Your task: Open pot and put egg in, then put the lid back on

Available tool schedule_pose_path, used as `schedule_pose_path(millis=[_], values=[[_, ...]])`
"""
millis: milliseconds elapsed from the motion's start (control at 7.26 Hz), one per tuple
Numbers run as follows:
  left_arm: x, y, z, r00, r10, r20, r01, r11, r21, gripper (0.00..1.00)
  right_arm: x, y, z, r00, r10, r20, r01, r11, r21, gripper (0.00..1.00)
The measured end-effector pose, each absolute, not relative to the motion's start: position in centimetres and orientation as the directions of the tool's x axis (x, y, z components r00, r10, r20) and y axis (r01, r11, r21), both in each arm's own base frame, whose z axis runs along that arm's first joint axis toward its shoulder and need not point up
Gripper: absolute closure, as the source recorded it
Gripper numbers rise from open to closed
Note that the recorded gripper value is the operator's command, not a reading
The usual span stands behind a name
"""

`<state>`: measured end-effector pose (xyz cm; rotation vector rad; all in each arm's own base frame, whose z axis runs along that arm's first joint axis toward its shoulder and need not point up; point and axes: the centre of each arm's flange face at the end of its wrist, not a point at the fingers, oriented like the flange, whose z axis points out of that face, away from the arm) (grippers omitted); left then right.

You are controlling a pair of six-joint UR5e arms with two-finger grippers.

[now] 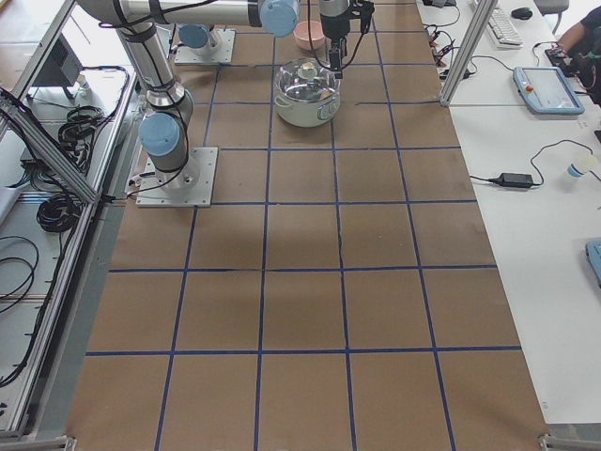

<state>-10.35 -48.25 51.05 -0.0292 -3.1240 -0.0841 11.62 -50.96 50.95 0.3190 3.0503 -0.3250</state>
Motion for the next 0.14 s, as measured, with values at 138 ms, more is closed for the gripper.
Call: schedule_pose_path(millis=[138], values=[[-10.45, -48.30, 51.07, -1.000, -0.002, 0.016, -0.001, 0.999, 0.049, 0.06, 11.60, -50.90, 50.93, -0.977, 0.199, -0.077, 0.211, 0.958, -0.197, 0.00]])
